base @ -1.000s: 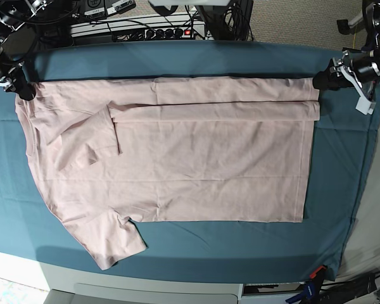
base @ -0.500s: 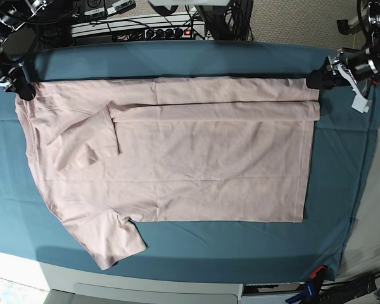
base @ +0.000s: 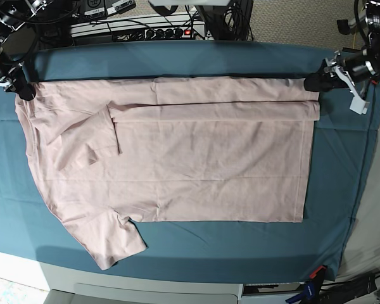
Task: Fold the T-shirt properly
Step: 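Pull the folded edge away from the hem with both grippers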
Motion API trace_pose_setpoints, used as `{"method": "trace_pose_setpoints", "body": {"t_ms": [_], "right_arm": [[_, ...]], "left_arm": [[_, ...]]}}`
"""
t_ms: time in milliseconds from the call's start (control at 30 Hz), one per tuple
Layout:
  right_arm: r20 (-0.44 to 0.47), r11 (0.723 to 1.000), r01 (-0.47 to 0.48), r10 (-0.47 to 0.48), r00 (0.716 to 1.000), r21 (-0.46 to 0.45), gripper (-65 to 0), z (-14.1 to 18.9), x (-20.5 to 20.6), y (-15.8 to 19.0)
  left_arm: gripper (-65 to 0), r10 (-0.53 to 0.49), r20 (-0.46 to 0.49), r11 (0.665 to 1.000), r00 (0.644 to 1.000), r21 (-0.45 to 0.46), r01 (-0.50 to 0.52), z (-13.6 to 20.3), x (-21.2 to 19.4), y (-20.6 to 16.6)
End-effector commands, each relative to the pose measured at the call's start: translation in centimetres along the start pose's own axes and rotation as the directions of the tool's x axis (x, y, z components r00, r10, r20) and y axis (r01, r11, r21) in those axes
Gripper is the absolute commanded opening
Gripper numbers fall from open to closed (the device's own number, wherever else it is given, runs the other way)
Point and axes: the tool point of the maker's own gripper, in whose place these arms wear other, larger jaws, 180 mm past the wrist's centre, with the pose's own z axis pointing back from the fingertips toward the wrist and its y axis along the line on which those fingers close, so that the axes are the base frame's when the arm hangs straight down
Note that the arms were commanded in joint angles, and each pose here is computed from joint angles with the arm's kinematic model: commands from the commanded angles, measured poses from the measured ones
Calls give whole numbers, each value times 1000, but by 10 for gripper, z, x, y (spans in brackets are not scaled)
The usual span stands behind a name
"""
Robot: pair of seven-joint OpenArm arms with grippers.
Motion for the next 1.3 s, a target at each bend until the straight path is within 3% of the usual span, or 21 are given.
{"method": "trace_pose_setpoints", "body": {"t_ms": [0,200,300,400,433,667,1267], "right_arm": [[49,999,-37,36,998,15,-650,8,22,7],[49,999,-37,36,998,15,-650,8,22,7],[49,999,-37,36,998,15,-650,8,22,7],[49,999,-37,36,998,15,-650,8,22,7],[52,999,-37,36,998,18,-650,8,22,8],[92,995,-39,31,995,88,-650,12,29,21],[42,1000,-15,14,999,20,-650,51,8,-7]], "left_arm": [[-337,-23,31,1000,999,-17,24,3,11,-5],[-355,-14,38,1000,999,-25,15,0,9,-7],[-457,-13,42,1000,999,-24,14,0,10,-7],[-635,-13,53,1000,999,-24,15,0,12,-7],[-650,-13,54,1000,998,-24,15,0,12,-7],[-650,-40,13,999,999,11,40,9,5,2],[-650,-23,-89,999,996,47,27,32,-20,13]]}}
